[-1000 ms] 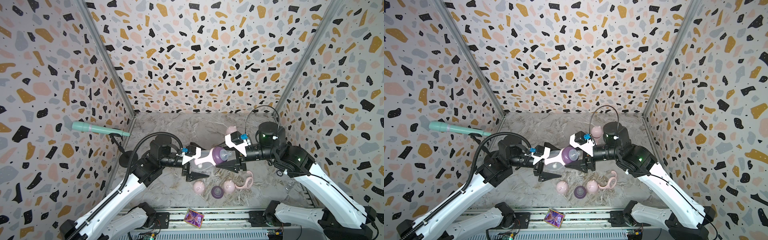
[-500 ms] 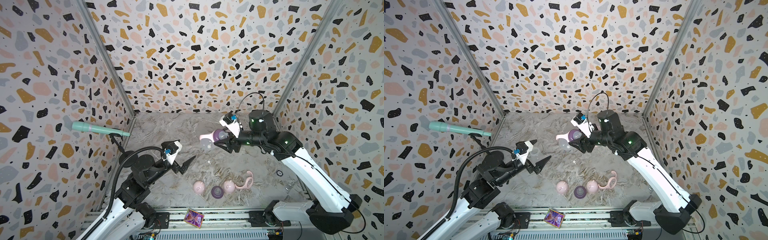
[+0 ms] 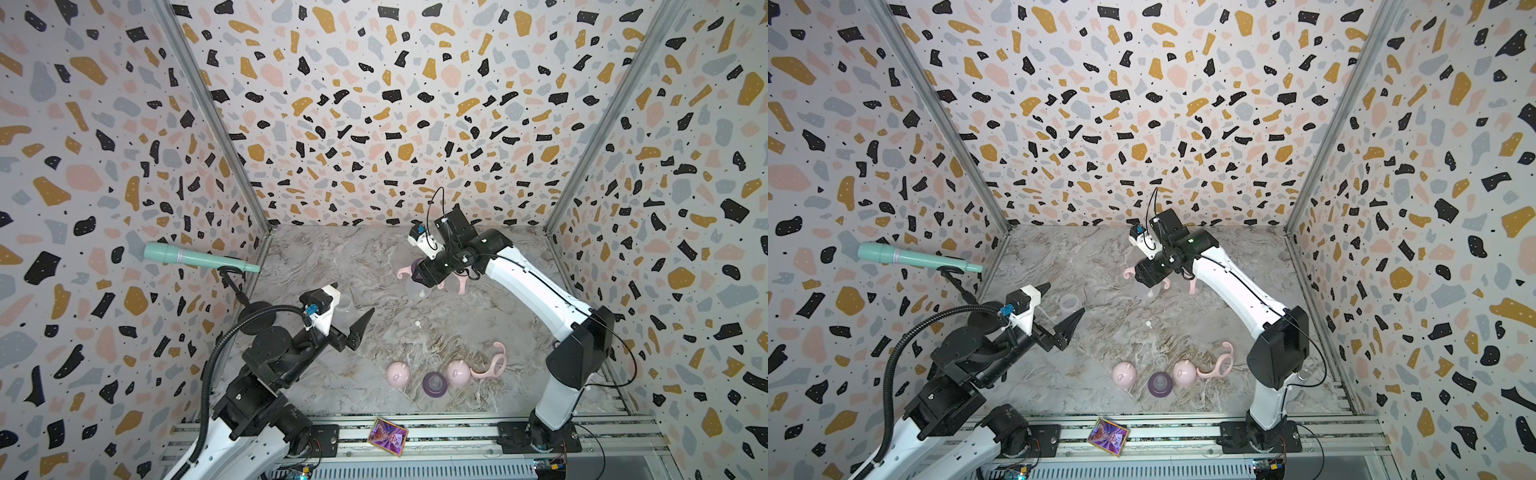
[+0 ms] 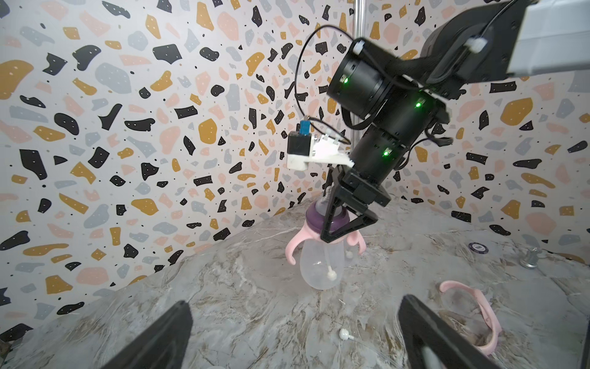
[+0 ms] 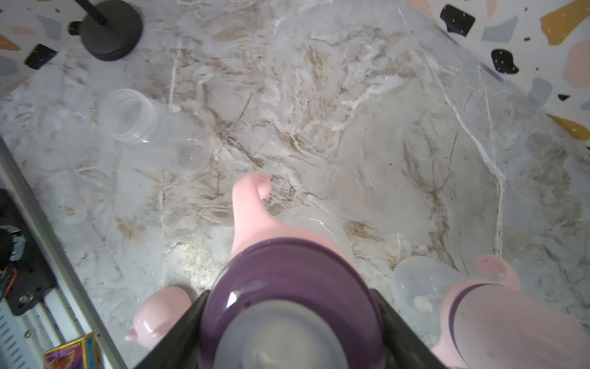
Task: Assemble the baby bottles
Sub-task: Place the baby bottle at the center of the board.
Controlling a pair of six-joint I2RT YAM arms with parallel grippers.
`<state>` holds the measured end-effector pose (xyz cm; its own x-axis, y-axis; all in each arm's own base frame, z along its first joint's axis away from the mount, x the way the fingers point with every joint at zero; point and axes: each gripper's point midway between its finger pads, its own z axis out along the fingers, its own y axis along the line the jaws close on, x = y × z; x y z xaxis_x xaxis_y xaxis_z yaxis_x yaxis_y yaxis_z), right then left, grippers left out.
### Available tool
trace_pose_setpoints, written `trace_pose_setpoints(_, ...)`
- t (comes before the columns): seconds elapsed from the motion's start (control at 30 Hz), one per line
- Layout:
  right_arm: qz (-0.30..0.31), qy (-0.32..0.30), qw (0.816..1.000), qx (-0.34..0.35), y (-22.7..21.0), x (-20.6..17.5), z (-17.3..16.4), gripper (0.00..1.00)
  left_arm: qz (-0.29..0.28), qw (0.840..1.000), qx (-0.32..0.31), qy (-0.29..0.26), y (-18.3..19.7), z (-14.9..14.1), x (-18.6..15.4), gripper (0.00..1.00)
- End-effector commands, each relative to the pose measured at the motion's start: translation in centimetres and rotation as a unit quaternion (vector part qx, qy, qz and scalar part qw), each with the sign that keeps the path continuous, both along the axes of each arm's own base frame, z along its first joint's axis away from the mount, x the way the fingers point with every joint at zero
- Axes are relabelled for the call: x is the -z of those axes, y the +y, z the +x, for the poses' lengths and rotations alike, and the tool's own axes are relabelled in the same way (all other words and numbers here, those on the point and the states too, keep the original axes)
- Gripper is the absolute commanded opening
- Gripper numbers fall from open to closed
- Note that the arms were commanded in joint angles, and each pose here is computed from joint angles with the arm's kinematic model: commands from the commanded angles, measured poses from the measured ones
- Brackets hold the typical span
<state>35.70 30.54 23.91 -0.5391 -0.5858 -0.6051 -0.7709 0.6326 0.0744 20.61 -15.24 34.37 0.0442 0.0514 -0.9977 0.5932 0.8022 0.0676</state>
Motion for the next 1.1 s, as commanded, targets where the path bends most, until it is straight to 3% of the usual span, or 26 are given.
trace_pose_setpoints(0.0, 0.002, -0.010, 1.000, 0.023, -0.4, -1.2, 1.3, 0.03, -0.012, 1.000, -0.004, 0.010, 0.4, -0.3, 0.5, 1.00)
trace_pose_setpoints(0.27, -0.014, 0.014, 1.000, 0.013, 1.0, 3.7, 3.9, 0.03, -0.013, 1.000, -0.002, 0.017, 0.5, -0.6, 1.3, 1.00)
trace_pose_setpoints(0.63, -0.041, 0.029, 0.999, -0.004, 0.6, 7.3, 4.9, 0.05, -0.006, 1.000, -0.001, 0.028, 0.4, -0.5, 2.3, 1.00)
trace_pose_setpoints(1.07, -0.041, 0.033, 0.999, -0.003, -0.1, 9.4, 5.2, 0.17, 0.004, 0.999, 0.000, 0.039, 0.2, -0.2, 3.3, 1.00)
